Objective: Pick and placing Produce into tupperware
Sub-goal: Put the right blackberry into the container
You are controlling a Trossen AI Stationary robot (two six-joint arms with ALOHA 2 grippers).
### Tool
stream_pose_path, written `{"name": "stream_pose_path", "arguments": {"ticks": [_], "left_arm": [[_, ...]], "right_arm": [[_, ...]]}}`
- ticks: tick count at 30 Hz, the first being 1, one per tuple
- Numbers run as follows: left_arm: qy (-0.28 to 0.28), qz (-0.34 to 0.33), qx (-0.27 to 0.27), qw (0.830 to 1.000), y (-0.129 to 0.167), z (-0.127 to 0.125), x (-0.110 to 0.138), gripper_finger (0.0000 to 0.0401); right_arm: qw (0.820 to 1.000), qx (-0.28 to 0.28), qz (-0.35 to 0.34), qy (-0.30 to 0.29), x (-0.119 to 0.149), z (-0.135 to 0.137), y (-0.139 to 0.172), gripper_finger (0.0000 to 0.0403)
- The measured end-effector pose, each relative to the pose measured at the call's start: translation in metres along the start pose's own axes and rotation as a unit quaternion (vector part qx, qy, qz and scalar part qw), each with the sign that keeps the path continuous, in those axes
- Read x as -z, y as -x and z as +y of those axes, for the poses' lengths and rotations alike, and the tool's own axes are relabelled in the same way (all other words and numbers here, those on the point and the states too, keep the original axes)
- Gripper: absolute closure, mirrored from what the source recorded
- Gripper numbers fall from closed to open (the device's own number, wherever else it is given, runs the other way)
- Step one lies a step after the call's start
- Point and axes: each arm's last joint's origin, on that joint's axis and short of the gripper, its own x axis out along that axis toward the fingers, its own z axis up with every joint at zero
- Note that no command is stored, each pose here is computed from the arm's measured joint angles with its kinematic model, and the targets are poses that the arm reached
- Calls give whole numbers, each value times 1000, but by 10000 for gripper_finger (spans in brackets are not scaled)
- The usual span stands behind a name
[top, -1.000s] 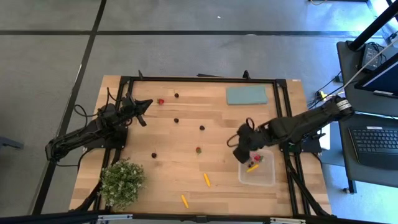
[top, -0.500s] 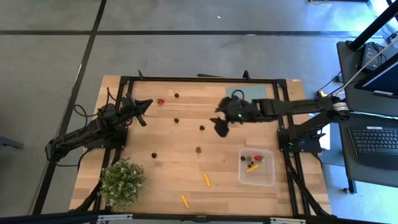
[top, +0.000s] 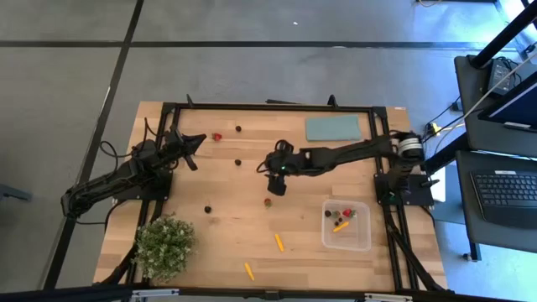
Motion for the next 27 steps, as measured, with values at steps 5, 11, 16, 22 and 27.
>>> {"name": "stream_pose_path", "arguments": {"ticks": [5, 11, 16, 22, 27], "left_arm": [[0, 3, 0, 1000, 0, 0, 0, 401], [-1, 10, -1, 1000, 0, 0, 2, 401], [-1, 13, -2, 1000, 0, 0, 2, 401], [-2, 13, -2, 1000, 0, 0, 3, 401], [-2, 13, -2, 1000, 0, 0, 3, 401]], "right_arm": [[1000, 1, 11, 6, 11, 5, -26, 125], [999, 9, 33, -14, 18, 1, -34, 125], [998, 15, 48, -26, 22, -4, -35, 125], [996, 21, 72, -37, 43, -9, -40, 126], [997, 10, 57, -41, 48, -8, -42, 140]]}}
